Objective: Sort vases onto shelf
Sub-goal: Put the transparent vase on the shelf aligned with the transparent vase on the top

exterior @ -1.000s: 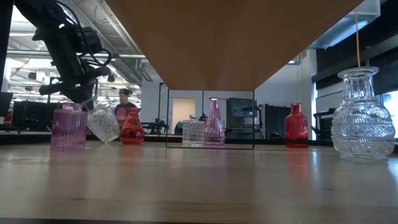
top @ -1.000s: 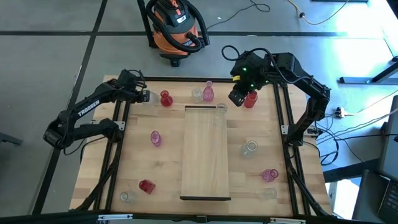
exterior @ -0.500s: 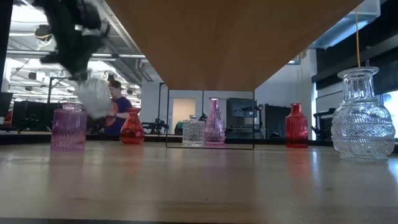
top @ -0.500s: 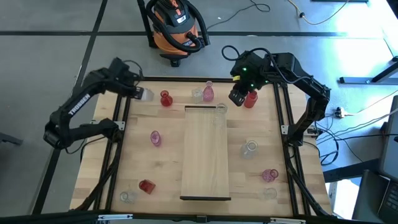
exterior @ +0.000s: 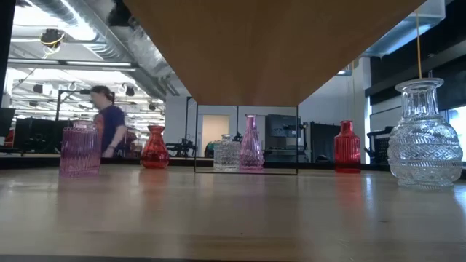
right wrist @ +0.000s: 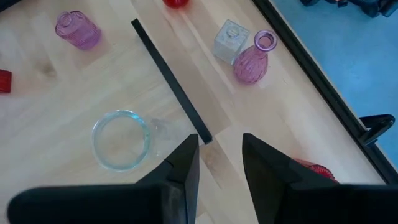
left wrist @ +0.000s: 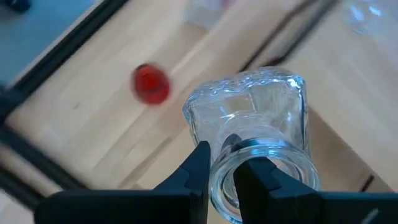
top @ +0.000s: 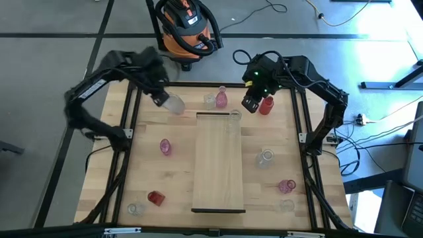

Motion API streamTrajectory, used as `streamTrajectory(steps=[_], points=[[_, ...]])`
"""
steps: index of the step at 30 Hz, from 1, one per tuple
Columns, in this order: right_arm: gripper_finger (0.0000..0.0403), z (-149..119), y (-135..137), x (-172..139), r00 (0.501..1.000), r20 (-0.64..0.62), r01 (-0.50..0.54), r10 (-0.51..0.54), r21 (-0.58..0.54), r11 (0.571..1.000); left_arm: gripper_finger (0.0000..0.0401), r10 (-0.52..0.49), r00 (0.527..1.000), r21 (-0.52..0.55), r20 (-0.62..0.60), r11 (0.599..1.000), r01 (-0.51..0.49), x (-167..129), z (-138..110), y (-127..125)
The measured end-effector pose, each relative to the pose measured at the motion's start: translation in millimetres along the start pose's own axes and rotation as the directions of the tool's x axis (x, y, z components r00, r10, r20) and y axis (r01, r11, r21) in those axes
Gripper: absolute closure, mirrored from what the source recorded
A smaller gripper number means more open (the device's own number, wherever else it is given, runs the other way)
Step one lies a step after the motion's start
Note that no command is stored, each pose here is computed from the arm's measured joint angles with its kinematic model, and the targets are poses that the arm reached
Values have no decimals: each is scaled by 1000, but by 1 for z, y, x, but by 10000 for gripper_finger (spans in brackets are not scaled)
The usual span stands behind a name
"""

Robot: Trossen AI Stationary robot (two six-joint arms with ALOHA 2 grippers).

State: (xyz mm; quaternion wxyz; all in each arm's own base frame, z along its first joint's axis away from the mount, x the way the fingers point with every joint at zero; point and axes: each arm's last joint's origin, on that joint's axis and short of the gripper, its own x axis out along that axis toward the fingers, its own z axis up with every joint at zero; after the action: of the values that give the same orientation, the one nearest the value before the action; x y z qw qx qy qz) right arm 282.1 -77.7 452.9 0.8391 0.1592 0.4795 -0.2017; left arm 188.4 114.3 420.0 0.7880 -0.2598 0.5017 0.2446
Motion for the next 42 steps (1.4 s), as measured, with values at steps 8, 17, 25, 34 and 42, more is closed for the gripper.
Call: streamTrajectory(steps=[8,17,25,34,42], points=[[297,0,0,0,1000,1,-1,1,0,1000,358,-50,999,256,-8,965,51,15,41,-78],[297,-8,-2,-19,999,37,-38,38,14,999,358,-43,995,369,-94,927,74,50,48,-116],[297,-22,-8,-48,993,108,-59,55,35,998,358,-12,993,370,-118,927,55,63,50,-118],[297,-25,-9,-54,991,124,-64,57,56,996,344,17,987,361,-159,932,42,76,49,-117],[297,-25,-9,-54,991,125,-64,56,56,996,346,2,984,350,-176,935,61,80,50,-119]])
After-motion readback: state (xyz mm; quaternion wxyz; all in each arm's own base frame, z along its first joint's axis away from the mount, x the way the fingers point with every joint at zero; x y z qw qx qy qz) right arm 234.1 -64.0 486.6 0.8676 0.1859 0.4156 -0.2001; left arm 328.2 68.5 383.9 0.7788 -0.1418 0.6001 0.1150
